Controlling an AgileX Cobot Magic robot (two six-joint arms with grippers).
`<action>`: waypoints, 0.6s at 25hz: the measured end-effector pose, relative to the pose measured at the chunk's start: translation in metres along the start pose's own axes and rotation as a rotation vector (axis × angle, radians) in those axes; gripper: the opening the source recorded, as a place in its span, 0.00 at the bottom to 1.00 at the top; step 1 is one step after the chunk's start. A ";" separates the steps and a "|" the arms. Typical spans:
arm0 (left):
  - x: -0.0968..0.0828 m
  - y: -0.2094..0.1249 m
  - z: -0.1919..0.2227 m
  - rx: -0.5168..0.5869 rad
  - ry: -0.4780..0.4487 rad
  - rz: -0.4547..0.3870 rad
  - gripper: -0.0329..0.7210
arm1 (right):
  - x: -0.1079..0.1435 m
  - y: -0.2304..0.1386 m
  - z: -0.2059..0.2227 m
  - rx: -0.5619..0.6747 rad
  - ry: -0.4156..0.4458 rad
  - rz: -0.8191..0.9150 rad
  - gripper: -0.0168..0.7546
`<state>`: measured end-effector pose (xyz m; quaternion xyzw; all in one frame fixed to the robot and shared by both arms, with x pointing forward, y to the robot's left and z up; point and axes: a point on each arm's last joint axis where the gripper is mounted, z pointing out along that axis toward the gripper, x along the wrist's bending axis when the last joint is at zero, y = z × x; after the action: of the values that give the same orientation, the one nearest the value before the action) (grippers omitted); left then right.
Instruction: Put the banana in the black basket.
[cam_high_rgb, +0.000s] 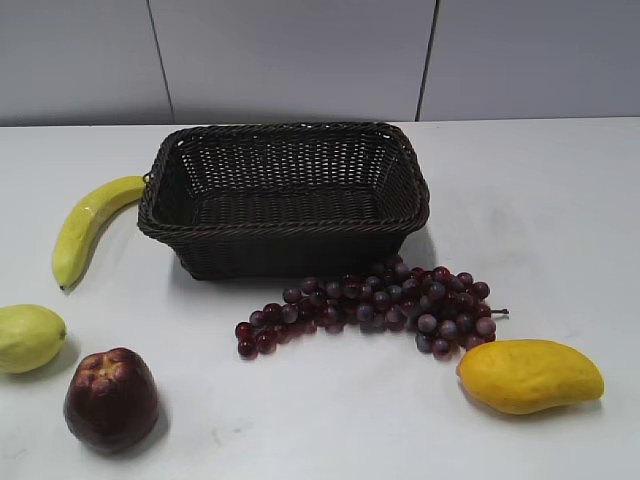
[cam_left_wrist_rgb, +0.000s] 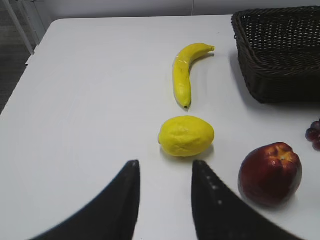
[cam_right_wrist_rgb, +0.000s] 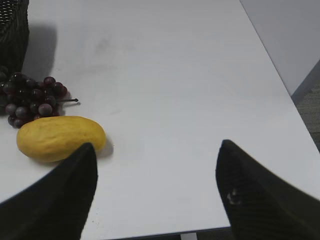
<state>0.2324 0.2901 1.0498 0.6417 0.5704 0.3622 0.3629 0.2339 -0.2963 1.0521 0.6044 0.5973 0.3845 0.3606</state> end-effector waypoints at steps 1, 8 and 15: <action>0.000 0.000 0.000 0.000 0.000 0.000 0.50 | 0.000 0.000 0.000 0.000 0.000 0.000 0.79; 0.000 0.000 0.000 0.000 0.000 0.000 0.49 | 0.000 0.000 0.000 0.000 0.000 0.000 0.79; -0.002 0.006 0.002 0.010 -0.037 -0.023 0.74 | 0.000 0.000 0.000 0.000 0.000 0.000 0.79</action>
<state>0.2371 0.2872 1.0541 0.6436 0.5727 0.3432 0.3742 0.2339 -0.2963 1.0521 0.6044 0.5973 0.3845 0.3606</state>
